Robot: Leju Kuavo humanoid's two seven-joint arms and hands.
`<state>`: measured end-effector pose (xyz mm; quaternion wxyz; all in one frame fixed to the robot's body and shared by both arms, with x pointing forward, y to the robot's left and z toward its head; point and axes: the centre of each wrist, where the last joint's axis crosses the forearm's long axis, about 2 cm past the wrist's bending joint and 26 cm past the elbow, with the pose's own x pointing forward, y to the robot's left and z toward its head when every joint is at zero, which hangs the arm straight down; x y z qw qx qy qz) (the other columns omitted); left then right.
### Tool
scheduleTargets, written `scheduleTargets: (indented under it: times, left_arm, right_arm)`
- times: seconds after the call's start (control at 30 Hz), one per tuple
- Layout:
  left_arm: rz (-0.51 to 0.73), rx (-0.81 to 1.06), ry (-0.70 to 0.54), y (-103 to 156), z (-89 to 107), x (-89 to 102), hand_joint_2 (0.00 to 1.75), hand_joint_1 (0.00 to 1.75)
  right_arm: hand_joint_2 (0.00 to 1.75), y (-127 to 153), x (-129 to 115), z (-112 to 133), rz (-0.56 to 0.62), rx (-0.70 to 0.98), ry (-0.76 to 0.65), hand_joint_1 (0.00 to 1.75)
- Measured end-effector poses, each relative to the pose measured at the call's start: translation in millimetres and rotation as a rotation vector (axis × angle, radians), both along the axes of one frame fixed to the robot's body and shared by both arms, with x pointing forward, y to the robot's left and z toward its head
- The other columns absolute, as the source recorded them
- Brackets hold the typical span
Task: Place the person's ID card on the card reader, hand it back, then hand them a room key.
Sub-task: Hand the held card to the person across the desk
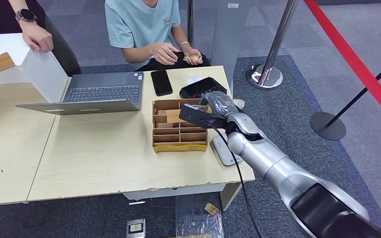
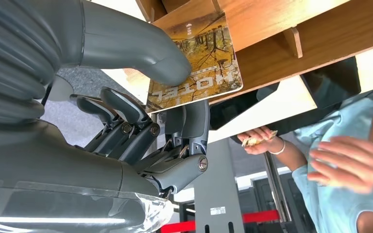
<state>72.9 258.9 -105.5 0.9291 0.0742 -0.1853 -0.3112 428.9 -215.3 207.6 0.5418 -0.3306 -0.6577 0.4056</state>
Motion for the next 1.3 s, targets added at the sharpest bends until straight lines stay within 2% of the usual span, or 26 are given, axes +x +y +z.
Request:
scheduleTargets:
  times: [0.2, 0.47, 0.8, 1.07, 1.3]
  left_arm:
    - [0.000, 0.000, 0.000, -0.4, 0.0, 0.0, 1.75, 0.00]
    - [-0.001, 0.004, 0.008, -0.3, 0.0, -0.2, 1.75, 0.00]
    - [-0.013, 0.002, -0.004, -0.3, 0.0, -0.1, 1.75, 0.00]
    - [-0.030, 0.004, -0.007, -1.7, 1.0, 5.2, 1.75, 0.00]
    - [-0.035, -0.001, -0.001, -3.5, 1.1, 5.0, 1.75, 0.00]
  right_arm:
    - [1.75, -5.5, -1.6, -3.9, -0.012, -0.001, 0.009, 1.75]
    - [1.75, -26.8, -3.0, -8.7, -0.066, -0.005, 0.009, 1.75]
    - [1.75, -40.6, 4.5, 12.1, -0.101, -0.008, -0.042, 1.75]
    - [1.75, -21.3, 22.6, 60.8, -0.054, -0.027, -0.136, 1.75]
    - [1.75, 9.2, 26.2, 75.6, 0.020, -0.016, -0.169, 1.75]
